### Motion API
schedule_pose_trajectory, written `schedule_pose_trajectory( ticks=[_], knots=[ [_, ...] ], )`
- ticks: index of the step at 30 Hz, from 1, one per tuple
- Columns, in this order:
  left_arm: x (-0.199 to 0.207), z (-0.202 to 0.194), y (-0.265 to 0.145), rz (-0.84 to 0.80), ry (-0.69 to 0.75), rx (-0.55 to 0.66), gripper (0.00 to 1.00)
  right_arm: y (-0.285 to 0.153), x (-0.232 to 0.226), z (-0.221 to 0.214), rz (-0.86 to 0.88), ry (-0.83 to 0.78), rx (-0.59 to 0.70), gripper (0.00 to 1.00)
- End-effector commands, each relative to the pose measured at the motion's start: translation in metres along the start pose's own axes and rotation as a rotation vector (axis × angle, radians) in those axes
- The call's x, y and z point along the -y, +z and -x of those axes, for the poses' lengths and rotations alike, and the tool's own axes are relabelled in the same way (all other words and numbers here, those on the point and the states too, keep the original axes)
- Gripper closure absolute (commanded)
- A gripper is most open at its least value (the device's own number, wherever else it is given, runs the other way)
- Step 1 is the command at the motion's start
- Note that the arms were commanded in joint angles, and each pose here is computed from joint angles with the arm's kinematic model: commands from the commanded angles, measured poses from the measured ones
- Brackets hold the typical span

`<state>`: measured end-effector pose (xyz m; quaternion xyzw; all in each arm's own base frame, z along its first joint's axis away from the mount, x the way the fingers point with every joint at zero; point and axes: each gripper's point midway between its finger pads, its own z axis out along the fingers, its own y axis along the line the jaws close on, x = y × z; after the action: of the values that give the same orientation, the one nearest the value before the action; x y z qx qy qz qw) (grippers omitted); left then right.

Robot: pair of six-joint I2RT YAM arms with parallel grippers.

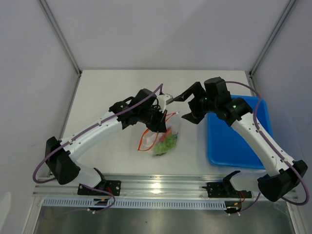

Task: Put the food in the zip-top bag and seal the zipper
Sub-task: Zip the zipper food storage bag at the center of the board.

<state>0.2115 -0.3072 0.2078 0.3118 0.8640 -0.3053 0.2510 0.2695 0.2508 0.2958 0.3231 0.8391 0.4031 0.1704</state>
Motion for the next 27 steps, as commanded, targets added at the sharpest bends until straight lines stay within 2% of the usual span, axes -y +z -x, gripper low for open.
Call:
schedule_pose_trajectory(
  ticks=[1,2,5,6,10,11,12,14,15,20,22,24,27],
  knots=[
    [0.029,0.0,-0.011,-0.201,0.025,-0.061,0.99,-0.033,-0.039,0.005,0.181,-0.199,0.01,0.03],
    [0.035,-0.002,-0.013,-0.247,0.028,-0.075,0.99,-0.037,-0.042,0.013,0.22,-0.304,0.038,0.01],
    [0.048,-0.004,-0.021,-0.35,0.052,-0.089,0.99,-0.042,-0.041,0.022,0.27,-0.482,0.08,0.01],
    [0.048,-0.006,-0.023,-0.367,0.059,-0.096,0.99,-0.04,-0.034,0.023,0.27,-0.597,0.089,0.01],
    [0.054,-0.013,-0.032,-0.466,0.06,-0.125,0.99,-0.029,0.005,0.015,0.328,-0.798,0.055,0.01],
    [0.056,-0.013,-0.037,-0.504,0.053,-0.128,0.99,-0.042,0.007,0.007,0.395,-0.841,0.035,0.01],
    [0.056,-0.016,-0.04,-0.522,0.051,-0.14,0.99,-0.044,0.007,0.002,0.455,-0.912,0.031,0.06],
    [0.054,-0.017,-0.042,-0.552,0.027,-0.158,1.0,-0.048,0.027,-0.019,0.522,-0.966,-0.054,0.13],
    [0.052,-0.015,-0.045,-0.571,0.008,-0.157,1.0,-0.05,0.03,-0.023,0.553,-1.011,-0.061,0.23],
    [0.058,-0.01,-0.048,-0.659,-0.058,-0.169,0.99,-0.057,0.047,-0.036,0.63,-1.112,-0.053,0.47],
    [0.06,-0.013,-0.048,-0.686,-0.08,-0.187,0.99,-0.055,0.045,-0.039,0.663,-1.136,-0.073,0.48],
    [0.061,-0.013,-0.047,-0.694,-0.089,-0.191,0.99,-0.045,0.045,-0.037,0.664,-1.144,-0.1,0.43],
    [0.064,-0.013,-0.05,-0.718,-0.088,-0.177,0.99,-0.032,0.042,-0.031,0.671,-1.181,-0.098,0.42]
  ],
)
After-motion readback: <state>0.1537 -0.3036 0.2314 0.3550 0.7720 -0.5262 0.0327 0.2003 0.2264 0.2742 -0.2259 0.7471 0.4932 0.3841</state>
